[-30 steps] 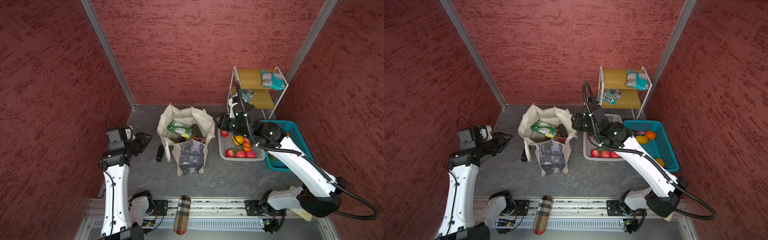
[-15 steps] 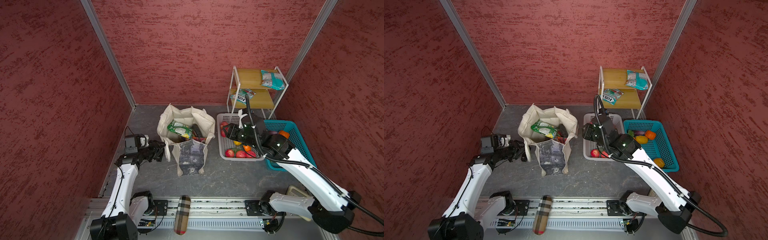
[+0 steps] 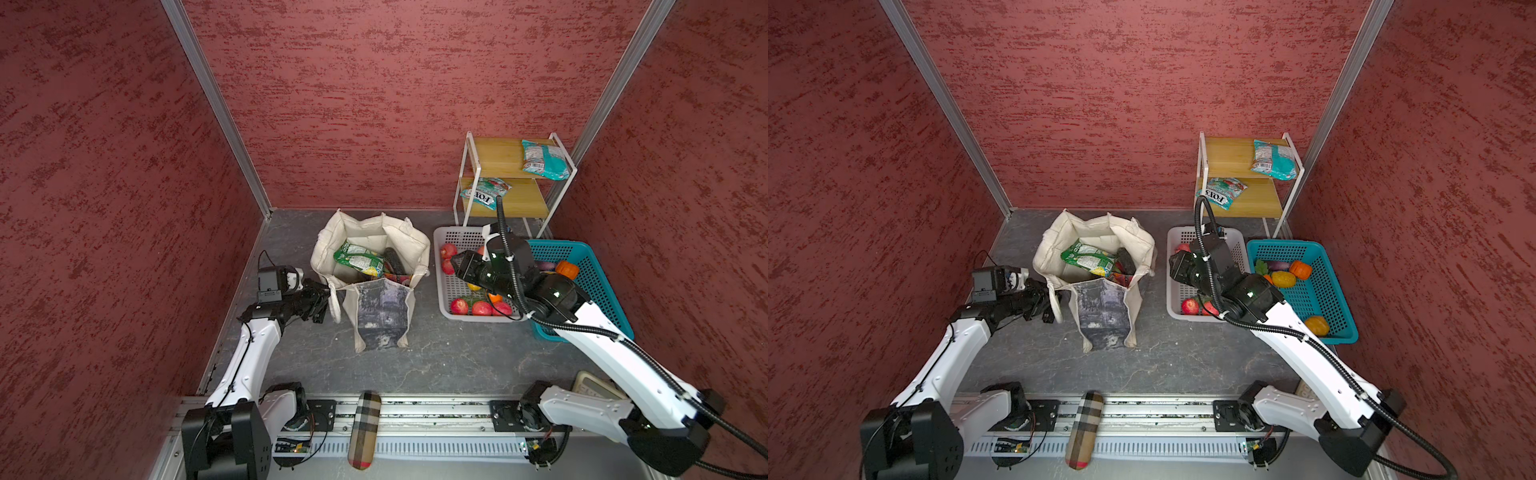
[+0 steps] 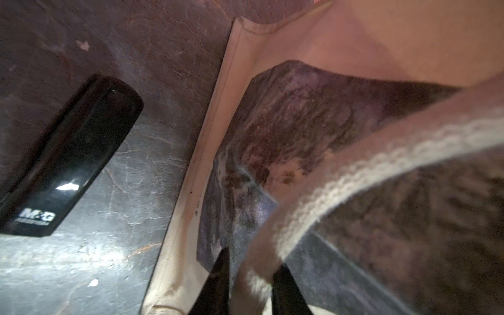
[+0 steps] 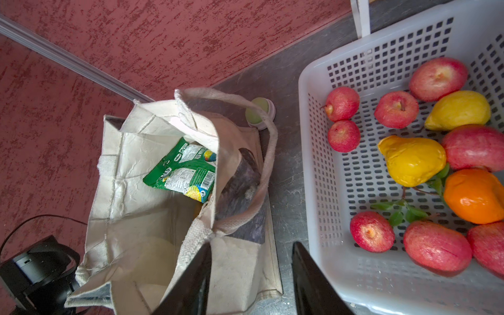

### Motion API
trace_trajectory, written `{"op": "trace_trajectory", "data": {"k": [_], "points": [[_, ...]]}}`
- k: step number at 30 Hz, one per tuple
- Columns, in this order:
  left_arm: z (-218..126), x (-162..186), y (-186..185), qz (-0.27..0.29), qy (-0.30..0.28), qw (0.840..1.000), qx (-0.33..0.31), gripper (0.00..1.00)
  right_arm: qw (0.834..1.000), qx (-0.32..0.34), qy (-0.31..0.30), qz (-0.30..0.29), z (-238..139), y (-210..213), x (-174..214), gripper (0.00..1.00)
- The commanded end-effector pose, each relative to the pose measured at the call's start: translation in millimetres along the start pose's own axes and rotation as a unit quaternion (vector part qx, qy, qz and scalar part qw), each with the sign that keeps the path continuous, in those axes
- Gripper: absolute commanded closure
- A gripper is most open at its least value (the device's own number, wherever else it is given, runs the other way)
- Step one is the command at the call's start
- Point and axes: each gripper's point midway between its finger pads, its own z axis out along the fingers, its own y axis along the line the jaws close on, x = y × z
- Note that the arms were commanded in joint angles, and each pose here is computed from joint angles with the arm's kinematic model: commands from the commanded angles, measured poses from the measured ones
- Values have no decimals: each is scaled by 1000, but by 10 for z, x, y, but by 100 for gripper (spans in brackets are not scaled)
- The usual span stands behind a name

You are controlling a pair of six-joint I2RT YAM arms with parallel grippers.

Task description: Place the food into the grocery bag and tie it

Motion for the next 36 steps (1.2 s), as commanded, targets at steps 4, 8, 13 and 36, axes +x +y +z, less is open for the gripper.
{"op": "trace_trajectory", "data": {"k": [4, 8, 13, 36], "points": [[-176, -158, -121, -1, -25, 999, 35, 92, 995, -28, -18, 90, 104, -151, -81, 53], [-412, -298, -262, -5, -54, 996, 64, 95, 989, -50, -9, 139, 280, -221, -71, 53], [-710, -423, -474, -4, -89, 992, 94, 96, 979, -76, 25, 186, 624, -229, -20, 52], [-1004, -680, -674, -45, -131, 977, 164, 98, 941, -116, 120, 296, 1570, -289, 248, 45]]}}
